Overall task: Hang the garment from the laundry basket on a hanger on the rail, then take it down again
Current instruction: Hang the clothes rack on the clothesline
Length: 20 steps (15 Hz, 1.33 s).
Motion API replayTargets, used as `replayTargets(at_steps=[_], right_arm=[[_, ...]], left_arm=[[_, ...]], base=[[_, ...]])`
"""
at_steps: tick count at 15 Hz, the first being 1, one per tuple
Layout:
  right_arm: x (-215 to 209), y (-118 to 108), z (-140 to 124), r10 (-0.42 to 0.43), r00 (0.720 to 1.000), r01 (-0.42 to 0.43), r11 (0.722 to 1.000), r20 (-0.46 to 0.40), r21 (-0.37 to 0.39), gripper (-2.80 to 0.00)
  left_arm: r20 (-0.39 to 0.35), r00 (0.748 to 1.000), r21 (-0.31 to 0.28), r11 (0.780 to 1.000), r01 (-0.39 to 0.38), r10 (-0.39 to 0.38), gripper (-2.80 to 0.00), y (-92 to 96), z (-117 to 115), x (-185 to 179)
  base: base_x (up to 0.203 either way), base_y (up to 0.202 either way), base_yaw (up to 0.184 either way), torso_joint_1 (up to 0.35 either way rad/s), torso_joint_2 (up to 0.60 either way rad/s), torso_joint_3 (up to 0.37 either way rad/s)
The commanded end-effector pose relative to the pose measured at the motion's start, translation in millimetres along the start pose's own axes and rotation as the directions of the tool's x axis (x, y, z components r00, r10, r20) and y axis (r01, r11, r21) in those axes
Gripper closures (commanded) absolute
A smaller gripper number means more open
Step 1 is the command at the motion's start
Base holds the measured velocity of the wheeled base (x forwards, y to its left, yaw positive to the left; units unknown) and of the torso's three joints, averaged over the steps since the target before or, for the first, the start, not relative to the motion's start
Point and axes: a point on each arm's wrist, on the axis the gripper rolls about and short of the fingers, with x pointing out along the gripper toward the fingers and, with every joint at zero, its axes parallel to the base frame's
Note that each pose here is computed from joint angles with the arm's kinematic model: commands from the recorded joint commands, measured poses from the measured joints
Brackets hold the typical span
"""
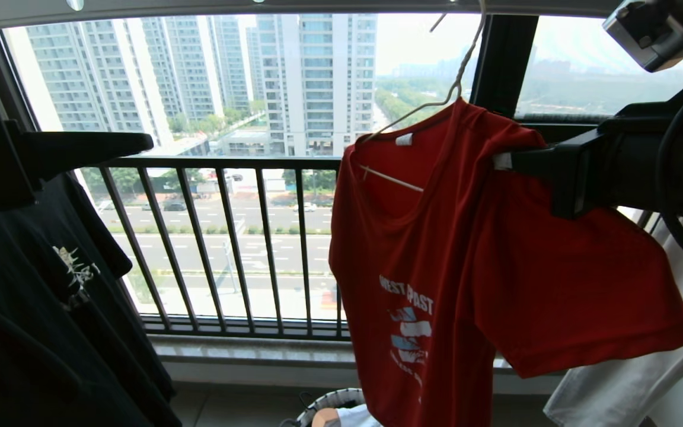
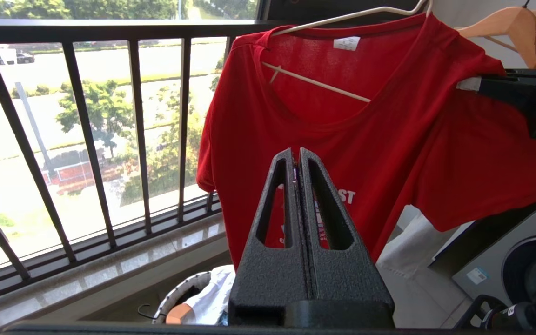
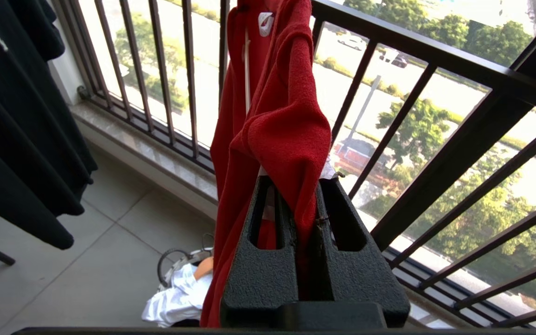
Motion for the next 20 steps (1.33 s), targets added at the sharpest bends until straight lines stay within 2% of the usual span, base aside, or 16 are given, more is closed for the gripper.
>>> replayTargets(at_steps=[1,3,4,5,11,15,18,20], right_arm=[[4.6,1.2,-4.6,0.001,1.000,-0.001,1.000,-0.021,-0.003,0.00],[4.3,1.2,-5.2,0.001,1.000,-0.001,1.000,-0.023,-0.004,0.00],[4.0,1.1,-4.9,0.000,1.000,-0.001,1.000,-0.020,-0.003,-1.48],[3.2,1.0,-4.7,0.000,1.000,0.000,1.000,-0.020,-0.003,-2.80],[-7.2,1.3,-3.9,0.011,1.000,-0.011,1.000,-0.005,-0.004,-2.80],[-30.3,3.1,-2.9,0.050,0.998,-0.050,0.999,0.033,-0.019,-2.80],[-45.8,1.5,-2.3,0.123,0.990,-0.122,0.992,0.068,-0.027,-2.80],[-46.1,1.0,5.3,0.122,0.988,-0.120,0.992,0.093,-0.027,-2.80]], left_arm=[[0.001,1.000,0.000,1.000,0.000,0.000,0.00,0.3,0.3,-0.3],[0.001,1.000,0.000,1.000,0.001,-0.001,0.00,0.2,0.3,-0.3],[0.002,1.000,0.000,1.000,0.001,-0.001,0.00,0.1,0.4,-0.6],[0.002,1.000,0.000,1.000,0.002,-0.002,0.00,0.0,0.5,-0.7],[0.000,1.000,-0.001,1.000,0.001,-0.001,0.00,0.4,-0.1,-0.2],[-0.005,1.000,-0.003,1.000,0.002,-0.002,0.00,1.2,-0.6,1.1],[-0.011,1.000,-0.006,1.000,0.005,-0.005,0.00,2.1,-1.4,3.0],[-0.017,1.000,-0.009,1.000,0.007,-0.007,0.00,3.0,-2.3,4.4]], base=[[0.000,0.000,0.000,0.000,0.00,0.000],[0.000,0.000,0.000,0.000,0.00,0.000],[0.000,0.000,0.000,0.000,0.00,0.000],[0.000,0.000,0.000,0.000,0.00,0.000],[0.000,0.000,0.000,0.000,0.00,0.000],[0.000,0.000,0.000,0.000,0.00,0.000],[0.000,0.000,0.000,0.000,0.00,0.000],[0.000,0.000,0.000,0.000,0.00,0.000]])
